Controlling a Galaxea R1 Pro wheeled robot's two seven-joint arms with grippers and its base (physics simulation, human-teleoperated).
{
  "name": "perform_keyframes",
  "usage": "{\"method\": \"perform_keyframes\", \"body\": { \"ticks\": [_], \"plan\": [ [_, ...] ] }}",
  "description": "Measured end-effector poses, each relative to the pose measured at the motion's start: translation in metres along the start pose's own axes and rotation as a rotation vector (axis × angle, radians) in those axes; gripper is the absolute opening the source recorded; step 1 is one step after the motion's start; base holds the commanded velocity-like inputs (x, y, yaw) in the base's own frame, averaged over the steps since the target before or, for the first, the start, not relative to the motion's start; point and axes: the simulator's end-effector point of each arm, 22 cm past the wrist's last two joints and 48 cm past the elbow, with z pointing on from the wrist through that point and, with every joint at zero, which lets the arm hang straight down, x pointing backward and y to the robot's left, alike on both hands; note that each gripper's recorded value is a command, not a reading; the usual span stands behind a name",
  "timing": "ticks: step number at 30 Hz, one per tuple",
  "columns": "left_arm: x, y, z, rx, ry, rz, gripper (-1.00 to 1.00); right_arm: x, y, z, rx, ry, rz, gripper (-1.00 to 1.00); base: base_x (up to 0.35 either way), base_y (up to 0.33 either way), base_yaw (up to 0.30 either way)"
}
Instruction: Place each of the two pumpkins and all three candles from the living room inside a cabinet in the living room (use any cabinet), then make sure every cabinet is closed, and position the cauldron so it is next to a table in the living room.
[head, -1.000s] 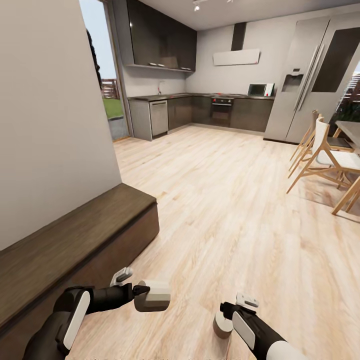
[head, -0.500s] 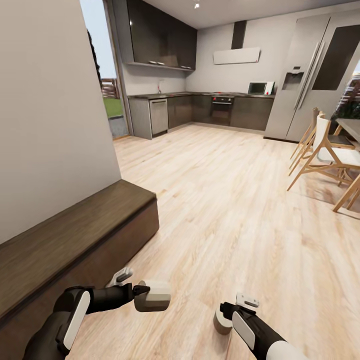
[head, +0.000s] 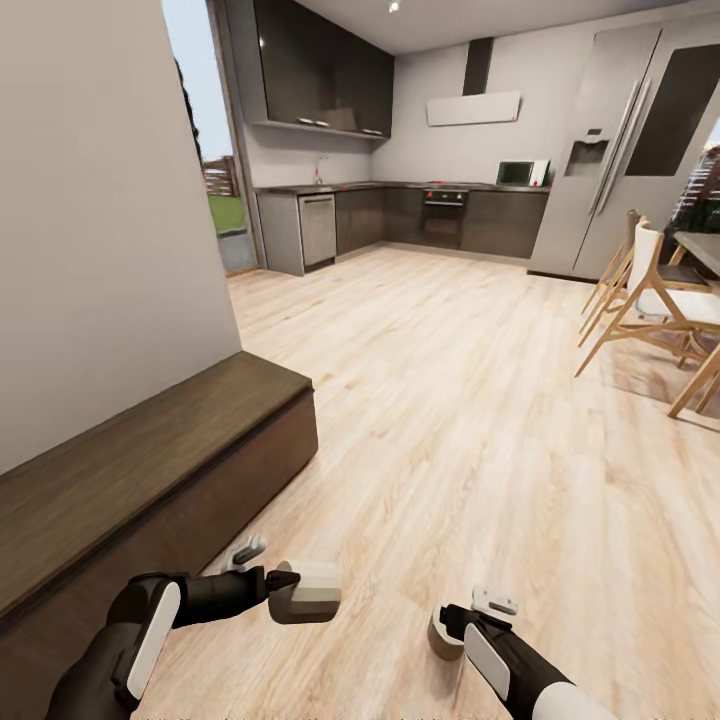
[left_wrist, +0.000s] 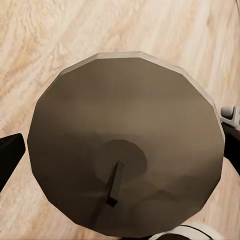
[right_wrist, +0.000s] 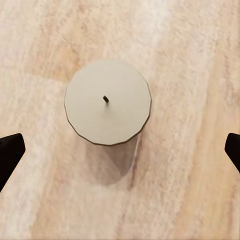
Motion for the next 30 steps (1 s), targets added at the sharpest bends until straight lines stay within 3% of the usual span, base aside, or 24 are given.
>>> {"method": "perform_keyframes", "body": {
  "ticks": [30],
  "plan": [
    [0.033,0.04,0.032,-0.024,0.083,-0.078,-1.0,0.055,-0.011,0.036,0.031,0.103,-0.023,1.0,0.0,0.0,0.0]
  ]
}}
